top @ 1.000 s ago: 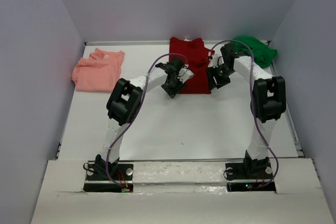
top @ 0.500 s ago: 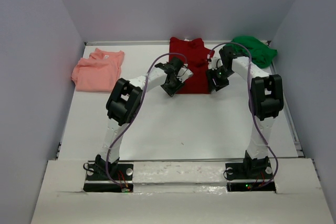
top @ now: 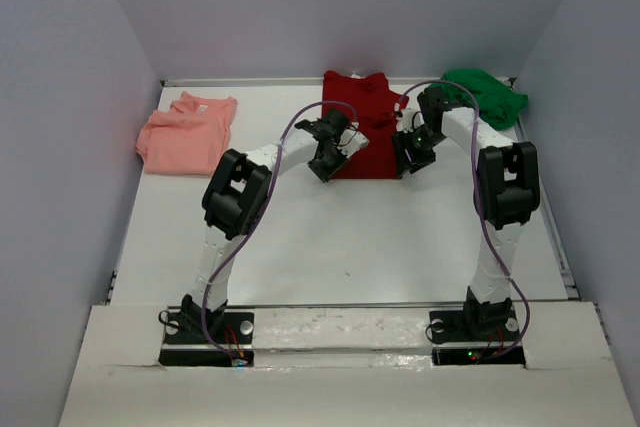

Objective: Fold and stack the t-shirts

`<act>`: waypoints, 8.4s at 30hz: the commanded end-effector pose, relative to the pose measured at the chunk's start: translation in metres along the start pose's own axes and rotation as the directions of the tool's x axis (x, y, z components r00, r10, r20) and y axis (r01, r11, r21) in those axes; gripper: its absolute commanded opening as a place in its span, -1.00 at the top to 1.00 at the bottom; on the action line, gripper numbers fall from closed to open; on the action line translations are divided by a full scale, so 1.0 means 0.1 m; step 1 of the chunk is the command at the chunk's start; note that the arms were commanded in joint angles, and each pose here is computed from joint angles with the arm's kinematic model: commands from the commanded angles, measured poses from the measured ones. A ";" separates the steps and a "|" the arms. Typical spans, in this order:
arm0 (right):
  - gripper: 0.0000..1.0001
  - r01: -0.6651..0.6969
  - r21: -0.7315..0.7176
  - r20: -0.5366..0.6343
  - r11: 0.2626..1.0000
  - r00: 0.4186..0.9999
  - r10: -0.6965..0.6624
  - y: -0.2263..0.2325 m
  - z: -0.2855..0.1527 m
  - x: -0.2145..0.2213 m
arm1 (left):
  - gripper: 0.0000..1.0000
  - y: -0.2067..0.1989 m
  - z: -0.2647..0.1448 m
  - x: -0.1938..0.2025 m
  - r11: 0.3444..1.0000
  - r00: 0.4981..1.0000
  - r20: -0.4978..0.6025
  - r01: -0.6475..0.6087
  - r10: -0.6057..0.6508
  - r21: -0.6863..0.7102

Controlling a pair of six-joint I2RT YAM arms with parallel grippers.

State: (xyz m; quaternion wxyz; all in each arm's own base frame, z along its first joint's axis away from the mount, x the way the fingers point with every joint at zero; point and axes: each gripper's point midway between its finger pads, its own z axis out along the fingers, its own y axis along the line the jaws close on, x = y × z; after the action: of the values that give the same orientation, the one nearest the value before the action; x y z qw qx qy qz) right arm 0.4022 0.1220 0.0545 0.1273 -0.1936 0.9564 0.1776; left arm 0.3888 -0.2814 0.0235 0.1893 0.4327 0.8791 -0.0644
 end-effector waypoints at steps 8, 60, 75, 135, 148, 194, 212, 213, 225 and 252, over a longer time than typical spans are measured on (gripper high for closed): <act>-0.11 0.008 -0.044 0.024 0.999 1.000 -0.007 0.04 -0.03 -0.12 | 1.00 -0.08 -0.28 -0.16 1.000 0.999 0.049 -0.017 0.016 0.012; 1.00 0.010 -0.052 -0.037 0.999 0.999 -0.012 0.02 -0.07 -0.01 | 1.00 -0.03 -0.46 0.06 0.996 0.998 0.011 -0.068 0.069 -0.060; 1.00 0.023 -0.042 -0.051 0.999 0.998 -0.025 0.06 -0.26 0.18 | 1.00 -0.15 -0.60 0.32 0.996 0.996 -0.019 -0.087 0.087 -0.028; 1.00 0.227 -0.043 0.054 0.973 0.973 -0.225 0.63 -1.56 0.47 | 1.00 -0.52 -1.94 0.10 0.968 0.960 0.123 -0.252 0.252 -0.013; 1.00 0.243 0.029 0.205 0.970 0.948 -0.243 0.53 -1.60 -0.15 | 1.00 -0.18 -2.02 -0.28 0.966 0.961 0.168 -0.190 0.220 -0.175; 1.00 0.201 0.143 0.328 0.969 0.914 -0.237 -0.21 -0.72 -1.48 | 1.00 1.10 -1.31 -1.09 0.868 0.939 0.337 0.108 0.072 -0.485; 1.00 0.190 0.204 0.386 0.960 0.886 -0.257 -0.36 -0.66 -1.73 | 1.00 1.35 -1.09 -1.12 0.808 0.950 0.309 0.147 0.046 -0.571; 1.00 0.185 0.206 0.383 0.961 0.889 -0.253 -0.38 -0.62 -1.73 | 1.00 1.35 -1.05 -1.09 0.808 0.952 0.303 0.145 0.043 -0.570; 1.00 0.172 0.237 0.383 0.956 0.888 -0.254 -0.58 -0.33 -1.82 | 1.00 1.45 -0.84 -1.15 0.785 0.954 0.293 0.132 0.065 -0.605; 0.25 0.111 0.333 0.390 0.937 0.888 -0.244 -0.94 0.00 -1.97 | 0.64 1.84 -0.50 -1.36 0.657 0.952 0.290 0.160 0.093 -0.736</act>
State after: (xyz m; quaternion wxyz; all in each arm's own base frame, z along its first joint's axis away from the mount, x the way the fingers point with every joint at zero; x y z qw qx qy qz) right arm 0.5961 0.1133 0.0693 0.3375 -0.2309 0.9097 0.0723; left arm 0.5810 -0.2611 0.1033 0.4476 0.3168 0.8103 0.2068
